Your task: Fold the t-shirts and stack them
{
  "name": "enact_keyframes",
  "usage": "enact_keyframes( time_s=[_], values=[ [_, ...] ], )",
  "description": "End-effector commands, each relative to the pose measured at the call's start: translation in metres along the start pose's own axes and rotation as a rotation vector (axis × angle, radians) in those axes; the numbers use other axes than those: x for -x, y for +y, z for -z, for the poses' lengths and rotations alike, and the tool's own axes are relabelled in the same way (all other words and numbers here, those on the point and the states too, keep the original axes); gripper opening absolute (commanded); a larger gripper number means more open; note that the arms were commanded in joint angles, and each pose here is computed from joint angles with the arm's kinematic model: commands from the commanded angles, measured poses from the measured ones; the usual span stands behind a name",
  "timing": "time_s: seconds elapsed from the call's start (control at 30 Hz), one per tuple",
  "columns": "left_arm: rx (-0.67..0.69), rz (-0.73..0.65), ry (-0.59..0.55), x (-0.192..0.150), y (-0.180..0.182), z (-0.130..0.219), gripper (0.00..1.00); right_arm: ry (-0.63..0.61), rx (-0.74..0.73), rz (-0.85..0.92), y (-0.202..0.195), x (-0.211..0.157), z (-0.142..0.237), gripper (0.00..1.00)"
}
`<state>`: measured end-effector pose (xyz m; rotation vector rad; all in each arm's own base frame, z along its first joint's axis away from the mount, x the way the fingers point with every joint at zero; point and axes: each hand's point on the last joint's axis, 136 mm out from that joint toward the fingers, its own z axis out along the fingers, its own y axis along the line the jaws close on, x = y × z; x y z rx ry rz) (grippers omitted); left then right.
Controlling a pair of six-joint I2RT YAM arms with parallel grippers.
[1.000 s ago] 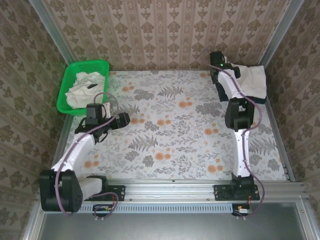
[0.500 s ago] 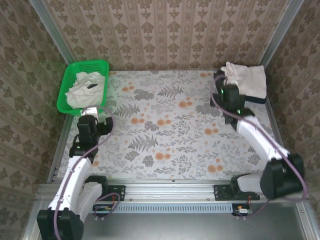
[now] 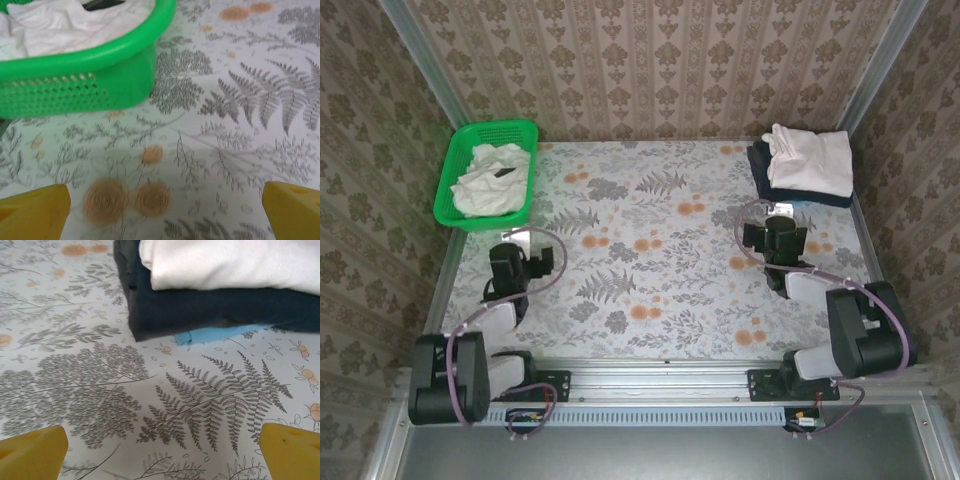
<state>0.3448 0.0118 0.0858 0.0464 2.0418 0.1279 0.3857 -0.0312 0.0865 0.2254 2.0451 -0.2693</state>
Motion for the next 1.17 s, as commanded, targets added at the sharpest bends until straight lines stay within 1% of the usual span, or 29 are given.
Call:
enact_keyframes(
  time_s=[0.0,0.07,0.13,0.17,0.2,0.27,0.3,0.37,0.4,0.43,0.47,0.57,1.13],
  values=[
    [0.045,0.052,-0.132,0.044,0.012,-0.01,1.0,-0.132,0.041,-0.035,0.005,0.028,0.0,1.0],
    [0.021,0.074,-0.164,0.045,0.008,-0.015,1.0,-0.119,0.041,-0.03,0.006,0.026,0.0,1.0],
    [0.001,0.05,-0.188,0.031,0.0,-0.024,1.0,-0.119,0.042,-0.03,0.006,0.027,0.0,1.0],
    [0.004,0.026,-0.225,0.028,-0.002,-0.028,1.0,-0.114,0.041,-0.028,0.006,0.026,0.0,1.0],
    [0.004,0.015,-0.26,0.035,-0.004,-0.024,1.0,-0.117,0.042,-0.027,0.007,0.026,0.0,1.0],
    [-0.006,0.015,-0.194,0.028,-0.008,-0.026,1.0,-0.116,0.043,-0.025,0.007,0.026,0.0,1.0],
    [0.013,0.008,-0.209,0.034,-0.005,-0.03,1.0,-0.117,0.05,-0.021,0.009,0.026,0.0,1.0],
    [0.02,0.026,-0.156,0.031,-0.003,-0.034,1.0,-0.133,0.11,-0.019,0.016,0.022,0.002,1.0],
    [0.029,0.022,-0.161,0.033,-0.002,-0.036,1.0,-0.167,0.141,-0.029,0.016,0.017,0.001,1.0],
    [0.043,0.029,-0.158,0.032,0.001,-0.037,1.0,-0.213,0.118,-0.04,0.012,0.019,0.004,1.0],
    [0.051,0.04,-0.14,0.031,0.002,-0.038,1.0,-0.162,0.11,-0.045,0.01,0.013,0.005,1.0],
    [0.07,0.041,-0.135,0.032,0.005,-0.04,1.0,-0.162,0.078,-0.043,0.008,0.015,0.003,1.0],
    [0.07,0.041,-0.131,0.031,0.004,-0.04,1.0,-0.164,0.081,-0.043,0.008,0.016,0.002,1.0]
  ],
)
